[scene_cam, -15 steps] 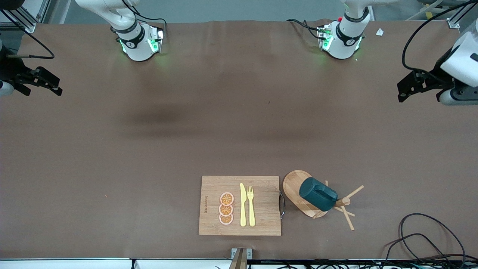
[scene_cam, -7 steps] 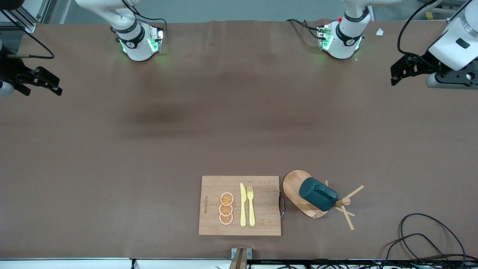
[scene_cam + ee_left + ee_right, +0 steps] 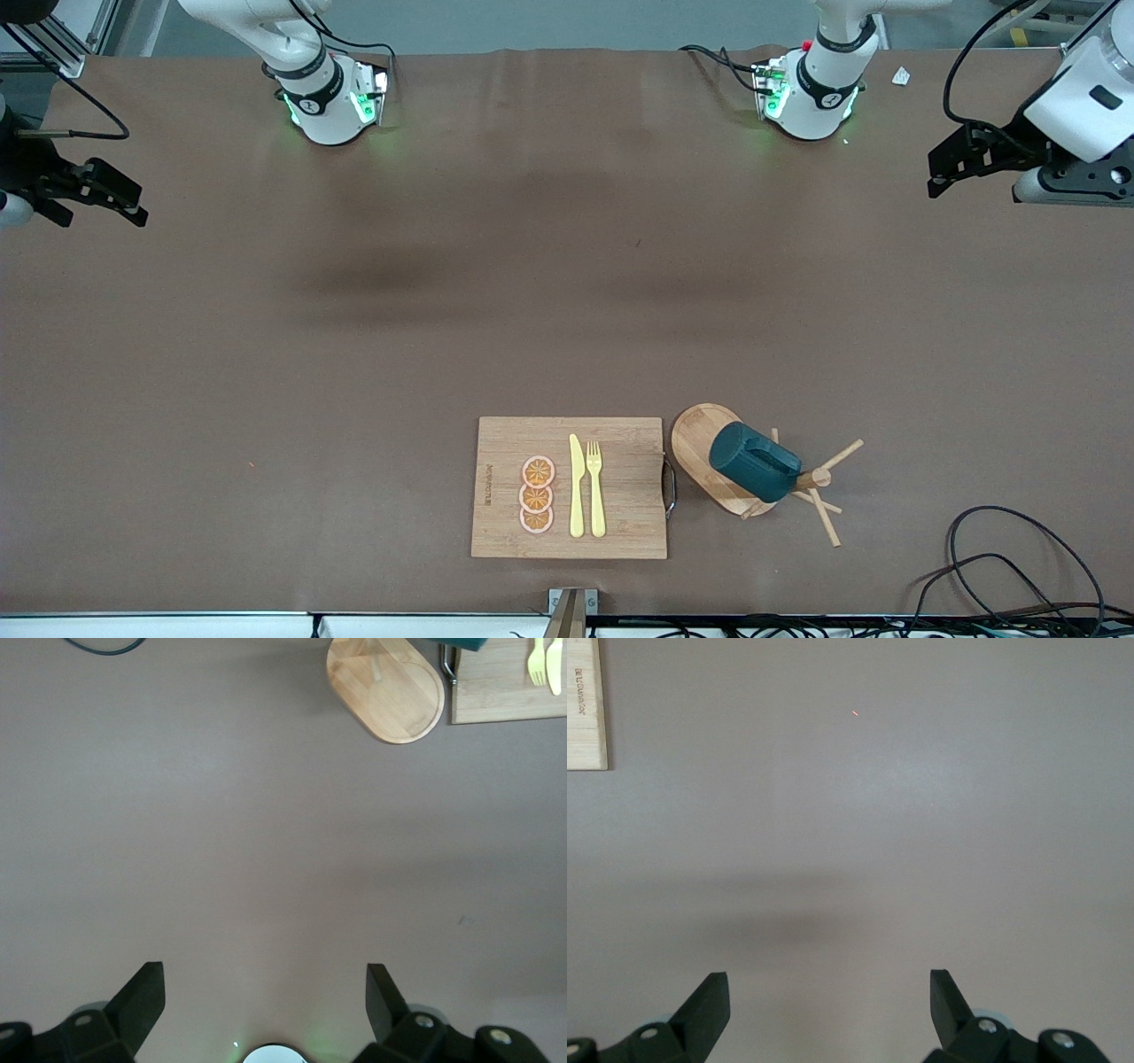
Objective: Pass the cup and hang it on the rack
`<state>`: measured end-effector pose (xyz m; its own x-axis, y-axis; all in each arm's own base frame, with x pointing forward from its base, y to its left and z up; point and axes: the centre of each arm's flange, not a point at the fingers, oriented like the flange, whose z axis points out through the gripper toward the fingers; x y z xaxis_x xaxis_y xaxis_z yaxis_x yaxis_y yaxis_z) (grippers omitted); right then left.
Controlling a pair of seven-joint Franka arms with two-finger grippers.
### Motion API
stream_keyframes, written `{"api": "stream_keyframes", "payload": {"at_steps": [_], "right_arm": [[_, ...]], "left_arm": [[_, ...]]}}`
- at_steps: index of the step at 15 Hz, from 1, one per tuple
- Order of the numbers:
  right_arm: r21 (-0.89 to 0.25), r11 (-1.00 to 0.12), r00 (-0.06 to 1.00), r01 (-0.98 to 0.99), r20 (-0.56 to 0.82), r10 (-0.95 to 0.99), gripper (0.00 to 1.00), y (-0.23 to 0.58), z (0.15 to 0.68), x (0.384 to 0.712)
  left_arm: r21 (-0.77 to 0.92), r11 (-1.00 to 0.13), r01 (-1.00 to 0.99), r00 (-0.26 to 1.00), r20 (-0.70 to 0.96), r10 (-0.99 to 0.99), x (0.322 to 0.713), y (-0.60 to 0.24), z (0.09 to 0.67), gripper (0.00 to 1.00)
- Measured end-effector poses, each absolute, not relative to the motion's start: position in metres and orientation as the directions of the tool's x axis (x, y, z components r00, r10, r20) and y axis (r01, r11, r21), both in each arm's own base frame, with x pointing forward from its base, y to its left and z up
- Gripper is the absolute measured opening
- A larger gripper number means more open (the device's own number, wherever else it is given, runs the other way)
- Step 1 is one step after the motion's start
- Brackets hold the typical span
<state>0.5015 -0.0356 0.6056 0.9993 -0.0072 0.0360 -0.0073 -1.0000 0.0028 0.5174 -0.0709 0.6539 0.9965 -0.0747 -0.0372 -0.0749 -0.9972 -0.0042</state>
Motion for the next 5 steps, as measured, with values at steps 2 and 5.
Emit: {"api": "stream_keyframes", "payload": {"at_steps": [2, 5], "right_arm": [[0.003, -1.000, 0.999, -0.007, 0.036, -0.007, 1.00, -0.0356, 0.6055, 0.5015], [0.003, -1.000, 0.999, -0.007, 0.036, -0.007, 1.00, -0.0357, 0.6055, 0.5015]], "left_arm": [[-0.004, -0.998, -0.065, 0.997, -0.039, -0.065, 0.5180, -0.0663, 0.6531, 1.00], [-0.005, -0.999, -0.054, 0.998, -0.041, -0.054, 0.5187, -0.0613, 0.6521, 1.00]]}}
